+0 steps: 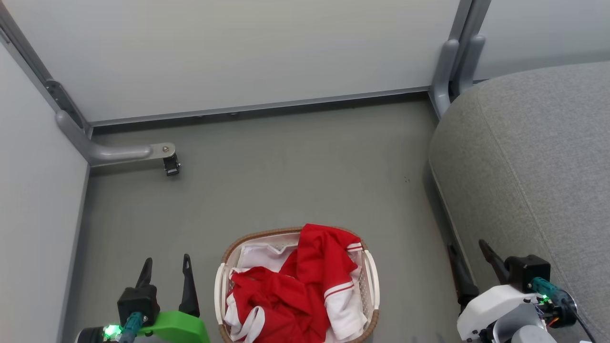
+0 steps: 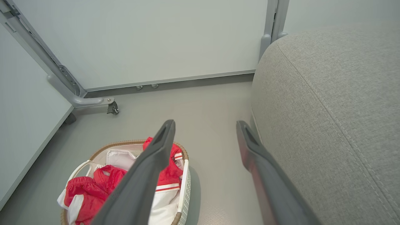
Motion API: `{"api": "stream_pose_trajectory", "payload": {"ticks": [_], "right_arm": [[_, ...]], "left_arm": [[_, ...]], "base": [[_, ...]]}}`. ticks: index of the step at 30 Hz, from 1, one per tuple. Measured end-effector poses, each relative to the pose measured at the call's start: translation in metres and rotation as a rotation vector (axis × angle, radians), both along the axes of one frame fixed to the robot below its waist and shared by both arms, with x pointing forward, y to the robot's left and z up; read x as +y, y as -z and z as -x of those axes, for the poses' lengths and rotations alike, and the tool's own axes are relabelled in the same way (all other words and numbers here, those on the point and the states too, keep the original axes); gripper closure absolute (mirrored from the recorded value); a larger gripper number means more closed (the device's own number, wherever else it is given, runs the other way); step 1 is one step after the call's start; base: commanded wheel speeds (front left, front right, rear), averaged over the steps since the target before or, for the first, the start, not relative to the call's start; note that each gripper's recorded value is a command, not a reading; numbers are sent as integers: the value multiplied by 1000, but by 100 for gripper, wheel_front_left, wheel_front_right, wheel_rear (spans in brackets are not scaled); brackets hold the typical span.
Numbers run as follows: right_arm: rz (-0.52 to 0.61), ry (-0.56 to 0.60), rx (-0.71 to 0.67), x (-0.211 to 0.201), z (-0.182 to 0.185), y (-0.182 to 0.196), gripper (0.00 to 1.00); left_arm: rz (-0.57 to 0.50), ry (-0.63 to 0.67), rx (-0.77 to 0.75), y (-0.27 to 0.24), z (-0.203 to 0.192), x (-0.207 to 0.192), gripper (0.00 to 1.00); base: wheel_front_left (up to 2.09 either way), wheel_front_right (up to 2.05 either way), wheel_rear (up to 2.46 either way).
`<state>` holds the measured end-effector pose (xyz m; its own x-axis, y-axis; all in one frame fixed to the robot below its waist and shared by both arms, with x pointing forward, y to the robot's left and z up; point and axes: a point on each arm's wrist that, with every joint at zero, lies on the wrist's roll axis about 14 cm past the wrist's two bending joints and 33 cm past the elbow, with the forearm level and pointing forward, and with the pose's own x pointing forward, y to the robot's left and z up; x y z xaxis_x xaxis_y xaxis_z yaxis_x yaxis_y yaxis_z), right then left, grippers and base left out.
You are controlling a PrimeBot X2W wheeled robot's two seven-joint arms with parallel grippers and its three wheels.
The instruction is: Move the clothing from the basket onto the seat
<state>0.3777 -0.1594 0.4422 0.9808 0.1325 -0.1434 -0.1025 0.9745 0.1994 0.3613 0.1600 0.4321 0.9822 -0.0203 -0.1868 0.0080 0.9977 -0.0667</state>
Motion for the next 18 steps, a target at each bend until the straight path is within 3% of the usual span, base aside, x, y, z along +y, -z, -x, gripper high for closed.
{"api": "stream_pose_trajectory", "payload": {"ticks": [18], "right_arm": [[120,-75,-25,10,-33,7,0]], "left_arm": [[-77,168,111,48,-17,-36,0]], "base": [[0,0,0]]}}
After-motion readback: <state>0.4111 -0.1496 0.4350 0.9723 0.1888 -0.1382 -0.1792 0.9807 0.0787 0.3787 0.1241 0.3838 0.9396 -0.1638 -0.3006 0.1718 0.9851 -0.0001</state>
